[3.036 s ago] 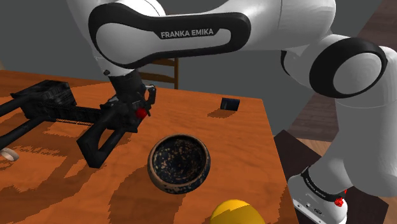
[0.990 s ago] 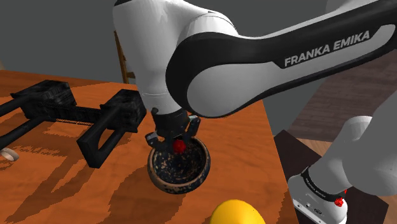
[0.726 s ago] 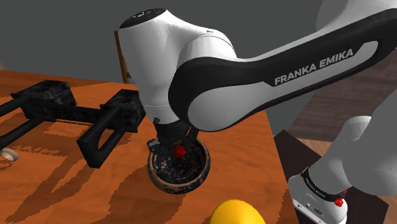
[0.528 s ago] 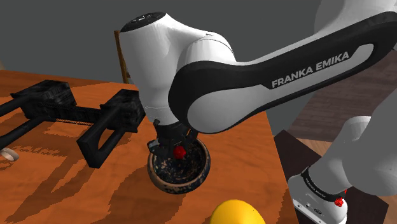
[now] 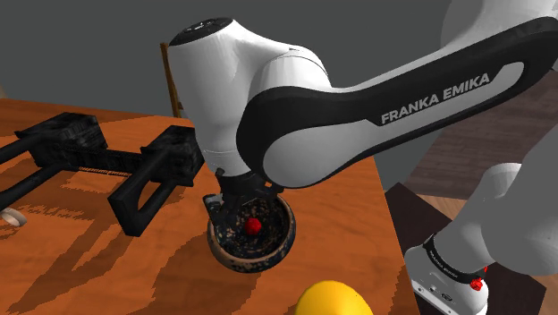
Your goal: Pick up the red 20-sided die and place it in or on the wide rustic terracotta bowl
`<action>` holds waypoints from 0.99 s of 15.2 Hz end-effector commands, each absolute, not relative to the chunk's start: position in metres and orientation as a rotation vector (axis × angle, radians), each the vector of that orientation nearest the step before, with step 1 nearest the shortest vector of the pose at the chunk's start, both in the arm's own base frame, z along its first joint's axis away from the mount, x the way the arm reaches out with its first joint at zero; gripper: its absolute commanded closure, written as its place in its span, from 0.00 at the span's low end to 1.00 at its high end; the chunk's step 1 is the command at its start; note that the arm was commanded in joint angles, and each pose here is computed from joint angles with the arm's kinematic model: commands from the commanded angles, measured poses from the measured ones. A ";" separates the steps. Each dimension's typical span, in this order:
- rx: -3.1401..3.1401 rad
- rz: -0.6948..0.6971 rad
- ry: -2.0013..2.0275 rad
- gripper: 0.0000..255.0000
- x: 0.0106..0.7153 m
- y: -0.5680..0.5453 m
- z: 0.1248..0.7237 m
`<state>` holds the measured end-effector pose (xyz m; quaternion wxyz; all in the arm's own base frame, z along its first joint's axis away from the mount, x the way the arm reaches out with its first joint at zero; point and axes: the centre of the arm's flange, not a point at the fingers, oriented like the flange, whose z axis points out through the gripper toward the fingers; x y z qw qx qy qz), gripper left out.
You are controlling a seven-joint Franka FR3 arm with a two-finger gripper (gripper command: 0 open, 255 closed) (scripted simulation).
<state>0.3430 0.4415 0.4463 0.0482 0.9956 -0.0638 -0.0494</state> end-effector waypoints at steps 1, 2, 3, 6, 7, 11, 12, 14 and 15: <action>3.035 -0.151 -0.195 0.00 0.343 0.442 0.446; 3.035 -0.151 -0.195 0.00 0.343 0.442 0.446; 3.035 -0.151 -0.195 0.00 0.343 0.442 0.446; 3.035 -0.151 -0.195 0.00 0.347 0.445 0.485; 3.035 -0.151 -0.195 0.00 0.348 0.446 0.496; 3.035 -0.151 -0.195 0.00 0.348 0.446 0.496; 3.035 -0.151 -0.195 0.00 0.348 0.446 0.496; 3.035 -0.151 -0.195 0.00 0.348 0.446 0.496; 3.035 -0.150 -0.195 0.00 0.348 0.446 0.496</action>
